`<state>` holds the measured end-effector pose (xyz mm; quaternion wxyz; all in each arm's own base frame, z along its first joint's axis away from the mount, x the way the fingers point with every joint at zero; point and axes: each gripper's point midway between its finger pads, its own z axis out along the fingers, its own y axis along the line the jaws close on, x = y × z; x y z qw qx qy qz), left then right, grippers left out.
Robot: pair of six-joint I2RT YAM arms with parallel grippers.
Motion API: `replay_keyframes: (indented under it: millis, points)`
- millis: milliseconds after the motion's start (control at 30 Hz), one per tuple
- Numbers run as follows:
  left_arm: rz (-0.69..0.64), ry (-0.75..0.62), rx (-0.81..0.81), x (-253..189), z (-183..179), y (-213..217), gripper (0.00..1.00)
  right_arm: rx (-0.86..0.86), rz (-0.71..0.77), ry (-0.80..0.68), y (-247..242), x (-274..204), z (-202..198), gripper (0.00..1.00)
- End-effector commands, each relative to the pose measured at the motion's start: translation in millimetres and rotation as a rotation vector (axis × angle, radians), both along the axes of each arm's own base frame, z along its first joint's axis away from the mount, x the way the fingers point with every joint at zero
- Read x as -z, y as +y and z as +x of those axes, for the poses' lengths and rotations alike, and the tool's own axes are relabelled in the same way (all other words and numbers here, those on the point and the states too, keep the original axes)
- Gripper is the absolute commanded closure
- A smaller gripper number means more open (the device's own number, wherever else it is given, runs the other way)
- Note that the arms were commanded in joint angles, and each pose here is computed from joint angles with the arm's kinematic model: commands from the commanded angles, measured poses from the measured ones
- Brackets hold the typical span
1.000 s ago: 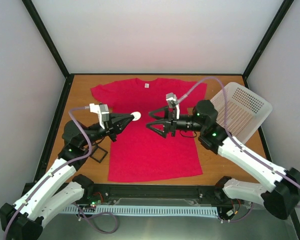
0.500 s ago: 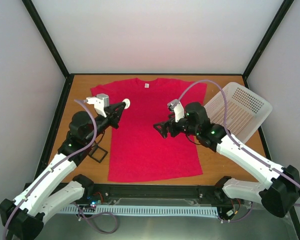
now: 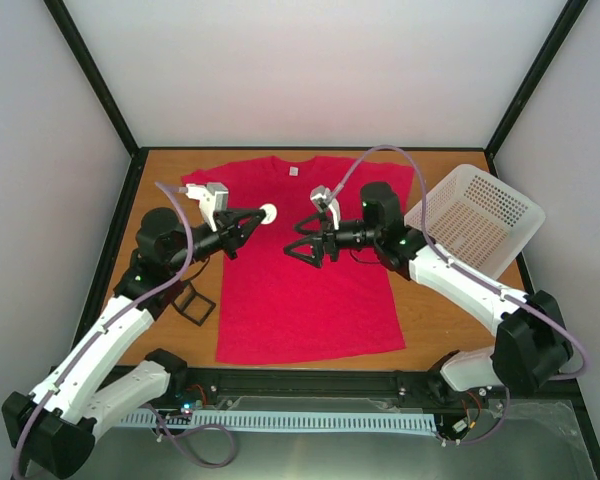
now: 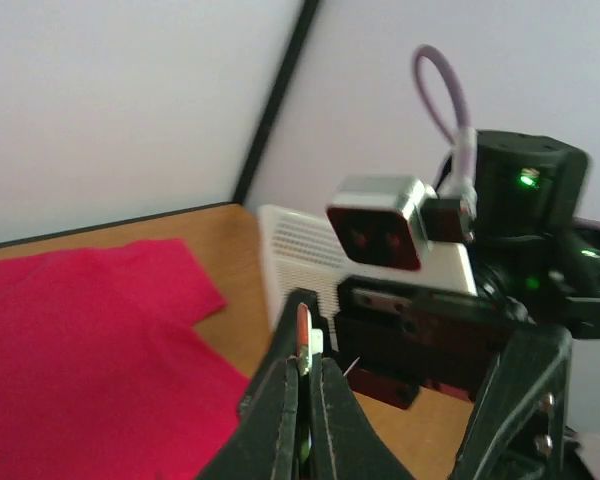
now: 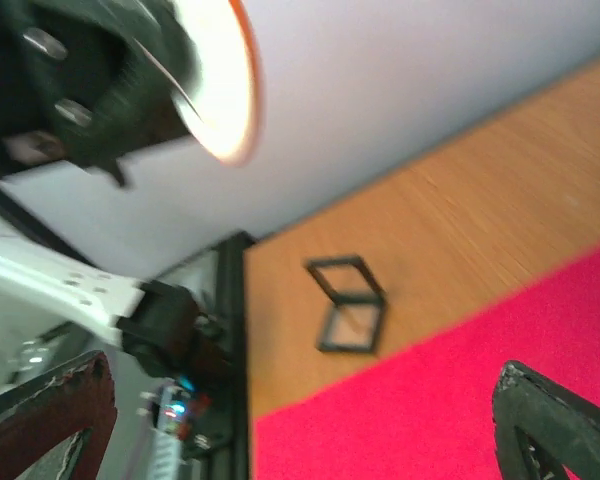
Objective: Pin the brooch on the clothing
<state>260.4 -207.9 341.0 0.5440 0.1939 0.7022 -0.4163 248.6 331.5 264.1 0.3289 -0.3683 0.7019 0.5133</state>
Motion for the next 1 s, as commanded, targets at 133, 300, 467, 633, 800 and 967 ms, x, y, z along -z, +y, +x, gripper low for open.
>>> replay_keyframes:
  millis: [133,300,467,633,800,967]
  points:
    - [-0.116,-0.104,0.326,-37.7,-54.6,-22.3,0.99,-0.142,0.26,-0.167,-3.0,-87.4,-45.6,0.01]
    - [-0.147,-0.139,0.374,-46.0,-67.9,-21.9,0.99,-0.188,0.29,-0.143,0.3,-95.4,-49.0,0.48]
    - [-0.164,-0.116,0.398,-44.4,-69.9,-23.8,0.99,-0.276,0.346,-0.14,3.2,-108.2,-60.5,0.53]
    - [-0.173,-0.111,0.405,-43.2,-70.7,-24.0,0.99,-0.286,0.348,-0.139,5.4,-107.8,-61.8,0.68]
    - [-0.18,-0.116,0.408,-46.0,-71.7,-23.8,0.99,-0.3,0.368,-0.127,8.1,-111.3,-61.3,0.79]
    - [-0.188,-0.115,0.402,-49.0,-71.3,-23.3,0.99,-0.294,0.37,-0.126,12.2,-113.0,-55.4,0.97]
